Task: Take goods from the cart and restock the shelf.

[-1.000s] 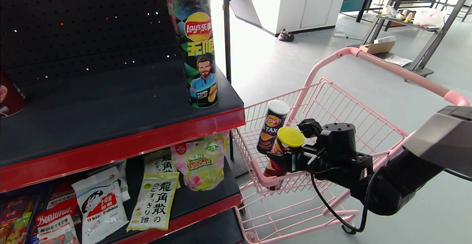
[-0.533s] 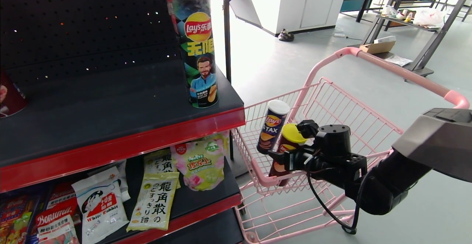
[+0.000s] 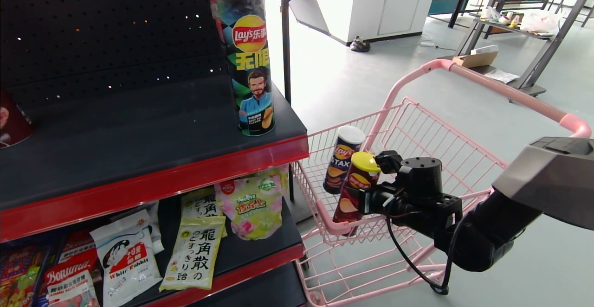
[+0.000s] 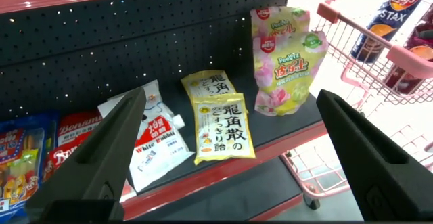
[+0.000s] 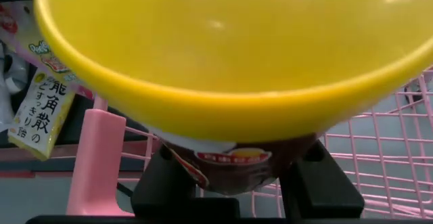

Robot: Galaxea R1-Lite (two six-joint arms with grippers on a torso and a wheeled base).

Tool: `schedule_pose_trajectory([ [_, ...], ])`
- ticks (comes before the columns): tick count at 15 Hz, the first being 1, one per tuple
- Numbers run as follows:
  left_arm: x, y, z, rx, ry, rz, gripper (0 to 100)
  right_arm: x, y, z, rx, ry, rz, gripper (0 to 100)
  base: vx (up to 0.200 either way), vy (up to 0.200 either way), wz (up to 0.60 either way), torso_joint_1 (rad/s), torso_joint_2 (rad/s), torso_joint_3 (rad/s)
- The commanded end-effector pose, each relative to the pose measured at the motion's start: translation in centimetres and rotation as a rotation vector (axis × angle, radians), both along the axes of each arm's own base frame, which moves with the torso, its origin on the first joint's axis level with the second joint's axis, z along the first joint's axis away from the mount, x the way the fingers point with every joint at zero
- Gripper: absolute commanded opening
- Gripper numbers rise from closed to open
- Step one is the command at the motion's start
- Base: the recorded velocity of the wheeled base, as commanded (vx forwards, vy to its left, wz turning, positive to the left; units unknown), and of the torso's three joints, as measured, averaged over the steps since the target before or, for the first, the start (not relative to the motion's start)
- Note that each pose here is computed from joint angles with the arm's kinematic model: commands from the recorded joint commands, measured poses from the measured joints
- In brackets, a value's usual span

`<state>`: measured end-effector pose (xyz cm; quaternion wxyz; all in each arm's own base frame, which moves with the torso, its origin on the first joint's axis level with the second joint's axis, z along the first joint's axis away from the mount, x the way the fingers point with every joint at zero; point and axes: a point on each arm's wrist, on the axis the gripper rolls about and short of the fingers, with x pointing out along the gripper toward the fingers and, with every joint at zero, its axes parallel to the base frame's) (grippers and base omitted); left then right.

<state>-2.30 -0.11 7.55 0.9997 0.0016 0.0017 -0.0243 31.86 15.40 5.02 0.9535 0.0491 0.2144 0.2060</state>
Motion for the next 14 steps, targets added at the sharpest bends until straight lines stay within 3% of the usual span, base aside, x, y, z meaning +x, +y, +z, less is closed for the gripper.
schedule_pose_trajectory([
  [1, 0.0, 0.0, 0.0, 0.000, 0.000, 0.001, 100, -1.1, -0.4, 3.1, 0.018, -0.077, 0.010, 0, 0.000, 0.000, 0.00, 0.000, 0.00, 0.000],
  [5, 0.0, 0.0, 0.0, -0.002, 0.001, -0.001, 100, -3.4, -1.6, 9.2, 0.040, -0.250, 0.023, 0, 0.000, 0.000, 0.00, 0.000, 0.00, 0.000],
  [8, 0.0, 0.0, 0.0, -0.002, 0.000, -0.001, 100, -5.7, -2.7, 13.3, 0.030, -0.309, 0.028, 0, 0.000, 0.000, 0.00, 0.000, 0.00, 0.000],
  [10, 0.0, 0.0, 0.0, -0.002, 0.000, 0.001, 100, -6.9, -4.1, 16.4, -0.009, -0.379, 0.001, 0, 0.000, 0.000, 0.00, 0.000, 0.00, 0.000],
  [12, 0.0, 0.0, 0.0, -0.002, 0.000, -0.001, 100, -8.3, -6.1, 20.3, -0.130, -0.484, -0.125, 0, 0.000, 0.000, 0.00, 0.000, 0.00, 0.000],
  [14, 0.0, 0.0, 0.0, 0.000, 0.000, -0.001, 100, -11.8, -7.5, 22.3, -0.151, -0.465, -0.111, 0, 0.000, 0.000, 0.00, 0.000, 0.00, 0.000],
])
